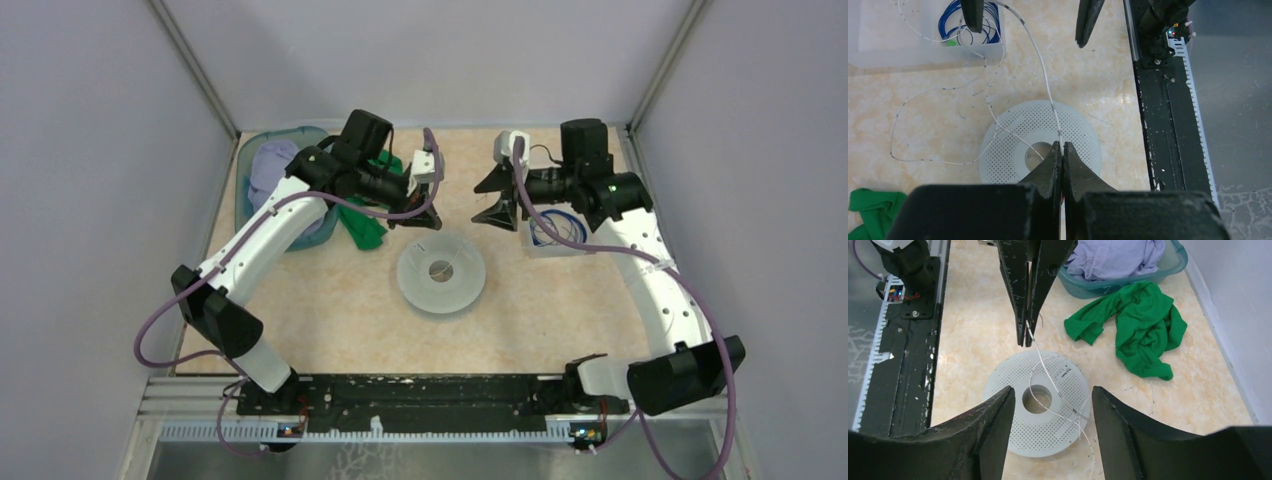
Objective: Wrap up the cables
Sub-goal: Adjust the cable at the center of the board.
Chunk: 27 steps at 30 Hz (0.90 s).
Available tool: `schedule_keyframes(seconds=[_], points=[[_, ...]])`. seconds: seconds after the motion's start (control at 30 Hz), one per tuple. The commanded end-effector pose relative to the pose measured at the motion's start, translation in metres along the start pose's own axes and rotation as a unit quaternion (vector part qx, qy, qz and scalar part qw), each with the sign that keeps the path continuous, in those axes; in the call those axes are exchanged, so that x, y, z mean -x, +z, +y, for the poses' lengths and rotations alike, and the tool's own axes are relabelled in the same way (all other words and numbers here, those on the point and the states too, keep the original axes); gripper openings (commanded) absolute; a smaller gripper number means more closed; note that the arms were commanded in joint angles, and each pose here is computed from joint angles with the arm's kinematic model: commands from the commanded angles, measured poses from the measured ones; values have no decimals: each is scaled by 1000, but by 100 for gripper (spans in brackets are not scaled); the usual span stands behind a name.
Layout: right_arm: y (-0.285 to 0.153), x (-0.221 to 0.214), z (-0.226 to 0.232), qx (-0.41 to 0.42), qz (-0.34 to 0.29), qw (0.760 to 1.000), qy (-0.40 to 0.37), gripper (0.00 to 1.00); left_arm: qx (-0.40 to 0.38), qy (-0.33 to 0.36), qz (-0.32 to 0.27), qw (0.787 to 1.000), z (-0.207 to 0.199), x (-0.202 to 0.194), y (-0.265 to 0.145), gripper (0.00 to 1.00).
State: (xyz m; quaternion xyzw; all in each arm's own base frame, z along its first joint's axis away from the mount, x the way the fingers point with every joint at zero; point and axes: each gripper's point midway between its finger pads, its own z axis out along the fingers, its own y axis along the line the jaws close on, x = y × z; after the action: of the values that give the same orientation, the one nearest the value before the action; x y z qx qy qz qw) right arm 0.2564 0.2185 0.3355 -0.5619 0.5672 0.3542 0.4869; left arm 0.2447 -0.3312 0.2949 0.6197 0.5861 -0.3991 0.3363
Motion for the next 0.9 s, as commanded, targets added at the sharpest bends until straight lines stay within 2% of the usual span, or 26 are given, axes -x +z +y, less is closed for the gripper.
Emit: schedule_keyframes(seconds=[0.0, 0.3, 0.43, 0.47, 0.63, 0.7, 0.8, 0.87], points=[[2, 9, -4, 2, 0, 998, -61, 50, -14, 2, -17, 1000, -8, 12, -5, 0], [-1, -1, -4, -13, 15, 998, -64, 21, -11, 4, -16, 1000, -9, 10, -5, 0], [1, -2, -2, -13, 8, 998, -53, 0, -13, 2, -21, 1000, -10, 12, -5, 2], [1, -2, -2, -17, 6, 999, -49, 0, -12, 1, -22, 1000, -9, 12, -5, 4], [-8, -1, -28, -111, 11, 994, 5, 0, 37, 8, -36, 999, 7, 20, -9, 37], [-22, 4, -50, -177, 12, 984, 20, 0, 78, 18, -45, 996, 20, 25, -17, 44], [-66, 19, -92, -295, 5, 954, 45, 0, 136, 28, -53, 989, 36, 22, -31, 62], [-111, 41, -119, -384, -10, 921, 59, 0, 174, 41, -50, 983, 44, 16, -40, 75]])
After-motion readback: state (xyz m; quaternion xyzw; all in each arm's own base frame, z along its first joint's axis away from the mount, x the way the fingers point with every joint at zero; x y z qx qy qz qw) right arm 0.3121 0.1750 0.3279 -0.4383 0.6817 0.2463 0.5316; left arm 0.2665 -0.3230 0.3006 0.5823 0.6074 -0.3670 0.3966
